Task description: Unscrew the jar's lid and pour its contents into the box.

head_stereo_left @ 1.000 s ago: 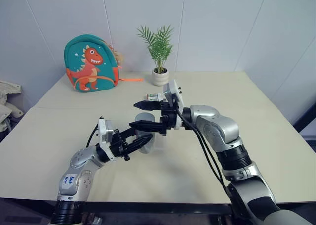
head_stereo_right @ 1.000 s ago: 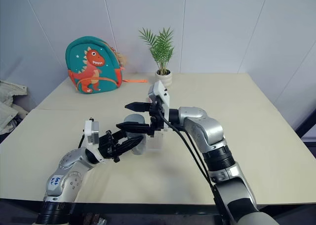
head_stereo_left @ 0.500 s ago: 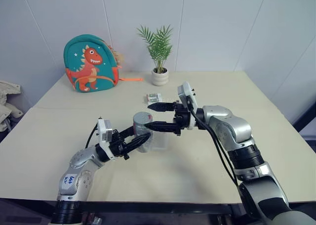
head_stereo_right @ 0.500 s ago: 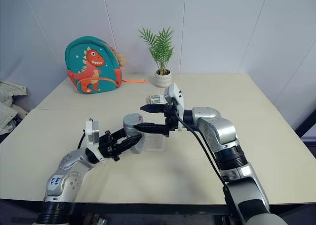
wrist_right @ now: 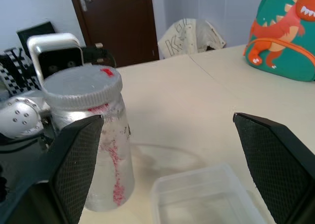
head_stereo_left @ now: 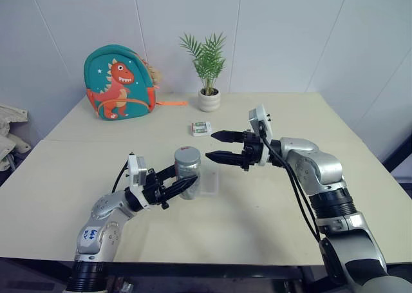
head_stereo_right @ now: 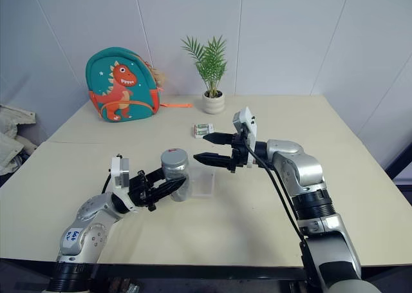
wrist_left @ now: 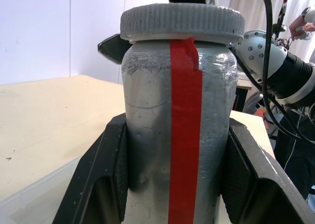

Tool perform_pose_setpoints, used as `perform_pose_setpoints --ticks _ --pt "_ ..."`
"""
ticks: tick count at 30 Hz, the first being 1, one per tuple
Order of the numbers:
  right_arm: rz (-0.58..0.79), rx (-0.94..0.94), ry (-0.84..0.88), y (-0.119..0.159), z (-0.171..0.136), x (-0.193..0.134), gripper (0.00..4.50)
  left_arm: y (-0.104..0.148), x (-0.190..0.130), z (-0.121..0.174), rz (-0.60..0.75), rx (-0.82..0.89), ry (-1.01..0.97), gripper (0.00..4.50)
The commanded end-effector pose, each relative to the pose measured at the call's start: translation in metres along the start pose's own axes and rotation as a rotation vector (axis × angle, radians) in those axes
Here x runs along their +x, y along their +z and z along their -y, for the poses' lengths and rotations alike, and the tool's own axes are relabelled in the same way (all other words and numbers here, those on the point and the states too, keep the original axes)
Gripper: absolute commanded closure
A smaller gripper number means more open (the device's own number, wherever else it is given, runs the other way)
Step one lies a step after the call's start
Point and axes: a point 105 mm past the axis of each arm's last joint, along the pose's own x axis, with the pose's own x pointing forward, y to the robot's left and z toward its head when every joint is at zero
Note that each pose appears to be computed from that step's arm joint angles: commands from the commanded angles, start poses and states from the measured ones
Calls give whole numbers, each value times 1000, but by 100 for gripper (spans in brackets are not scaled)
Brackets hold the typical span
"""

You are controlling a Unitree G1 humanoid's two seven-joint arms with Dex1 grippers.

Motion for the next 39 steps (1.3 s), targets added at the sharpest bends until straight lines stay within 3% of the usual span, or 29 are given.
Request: perform_pose_setpoints --ticks 1,11,19,39 --pt "72 -35 95 24 -21 9 5 15 5 5 39 53 -33 247" --pt "62 -38 189 19 -50 52 5 14 6 5 39 52 -36 247" --pt "34 -63 160 15 -47 69 5 15 7 5 41 55 -36 247" --pt "-19 -70 94 9 -25 43 5 14 8 6 42 51 -36 247"
